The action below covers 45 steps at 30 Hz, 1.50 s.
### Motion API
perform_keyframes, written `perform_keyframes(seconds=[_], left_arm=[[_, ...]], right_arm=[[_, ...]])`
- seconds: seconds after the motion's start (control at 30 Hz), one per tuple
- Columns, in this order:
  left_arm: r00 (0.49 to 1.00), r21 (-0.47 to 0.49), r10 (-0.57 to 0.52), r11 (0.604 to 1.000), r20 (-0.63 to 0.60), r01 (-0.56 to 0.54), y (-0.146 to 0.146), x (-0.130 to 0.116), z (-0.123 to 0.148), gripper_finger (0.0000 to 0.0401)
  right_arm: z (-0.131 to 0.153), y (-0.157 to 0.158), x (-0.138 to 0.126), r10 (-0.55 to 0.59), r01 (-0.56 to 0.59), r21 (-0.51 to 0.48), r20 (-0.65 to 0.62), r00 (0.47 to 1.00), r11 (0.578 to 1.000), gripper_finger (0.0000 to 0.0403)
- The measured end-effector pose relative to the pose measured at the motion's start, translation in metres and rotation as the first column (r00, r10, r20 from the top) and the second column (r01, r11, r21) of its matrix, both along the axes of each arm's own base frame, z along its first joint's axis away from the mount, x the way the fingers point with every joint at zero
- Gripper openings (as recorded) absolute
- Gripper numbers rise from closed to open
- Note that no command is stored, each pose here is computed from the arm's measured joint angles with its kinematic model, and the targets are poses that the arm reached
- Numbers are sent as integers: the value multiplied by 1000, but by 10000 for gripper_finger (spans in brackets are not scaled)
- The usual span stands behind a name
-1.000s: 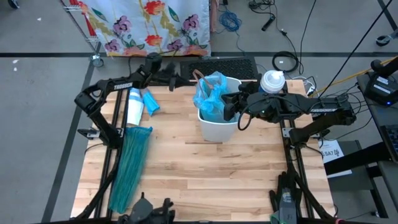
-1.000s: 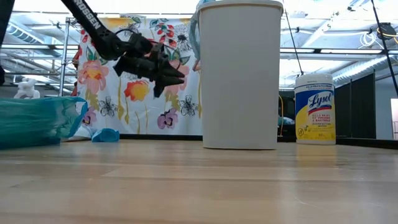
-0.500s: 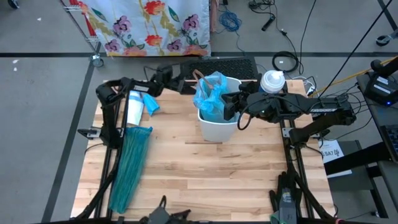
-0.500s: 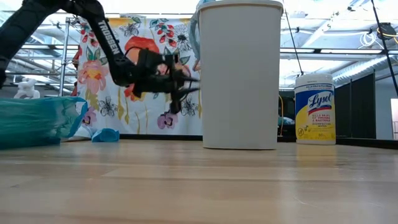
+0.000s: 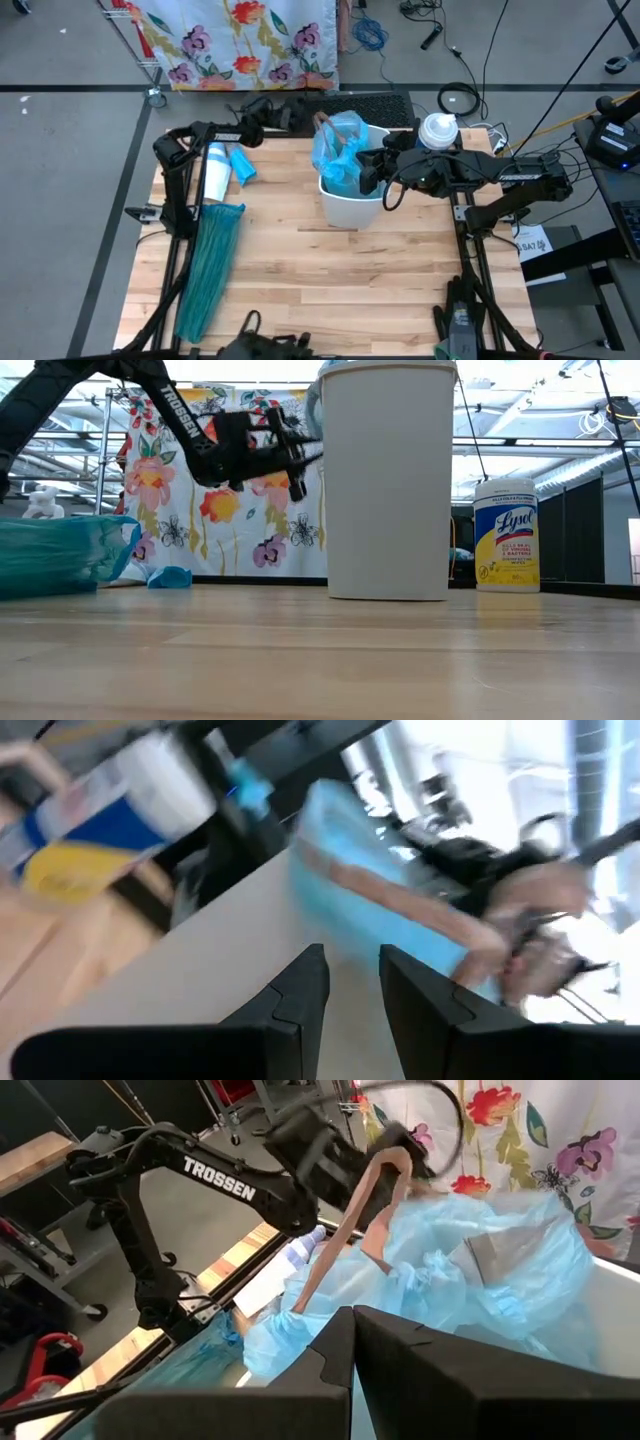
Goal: Place trash/remove bag and relplace
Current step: Remove the light blue trash bag from the white trash bin
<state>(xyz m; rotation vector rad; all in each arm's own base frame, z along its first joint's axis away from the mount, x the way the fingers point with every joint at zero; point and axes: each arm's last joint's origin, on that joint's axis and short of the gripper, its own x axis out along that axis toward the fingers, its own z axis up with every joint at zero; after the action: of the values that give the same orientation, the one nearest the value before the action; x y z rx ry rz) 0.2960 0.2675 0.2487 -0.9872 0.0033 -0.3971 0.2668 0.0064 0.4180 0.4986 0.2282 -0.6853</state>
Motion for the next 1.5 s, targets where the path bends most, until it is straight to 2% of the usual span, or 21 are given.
perform_keyframes(seconds=[0.2,0.33,0.47,0.63,0.8,1.0,1.1,1.23,1.33,1.5], left_arm=[[987,-7,59,998,150,-59,-3,-19,37,99],[978,37,37,998,207,-45,-16,-24,61,99],[972,70,-6,998,234,-10,-33,-18,72,99],[973,49,-42,998,229,31,-44,-9,73,99],[971,48,-75,997,229,66,-54,-2,73,99],[969,25,-109,994,221,106,-64,5,73,99],[968,25,-119,993,221,116,-67,7,73,99],[967,24,-124,992,221,122,-68,8,73,99],[968,18,-121,993,222,120,-68,8,73,99],[968,0,-126,992,217,129,-69,9,73,99]], right_arm=[[0,0,0,4,-4,-11,-7,1000,1000,0],[1,-3,1,-8,8,-8,10,1000,1000,0],[6,-8,7,-17,17,-1,80,997,1000,2],[4,-16,18,37,-42,47,116,993,998,30],[-5,-23,27,67,-76,92,98,993,993,87],[-6,-28,30,88,-89,18,48,995,996,166],[-4,-30,31,92,-94,20,77,993,995,194],[-4,-35,37,149,-167,113,151,977,979,214],[-12,-42,45,137,-159,160,140,981,974,219],[-24,-58,56,109,-125,157,111,988,980,217]])
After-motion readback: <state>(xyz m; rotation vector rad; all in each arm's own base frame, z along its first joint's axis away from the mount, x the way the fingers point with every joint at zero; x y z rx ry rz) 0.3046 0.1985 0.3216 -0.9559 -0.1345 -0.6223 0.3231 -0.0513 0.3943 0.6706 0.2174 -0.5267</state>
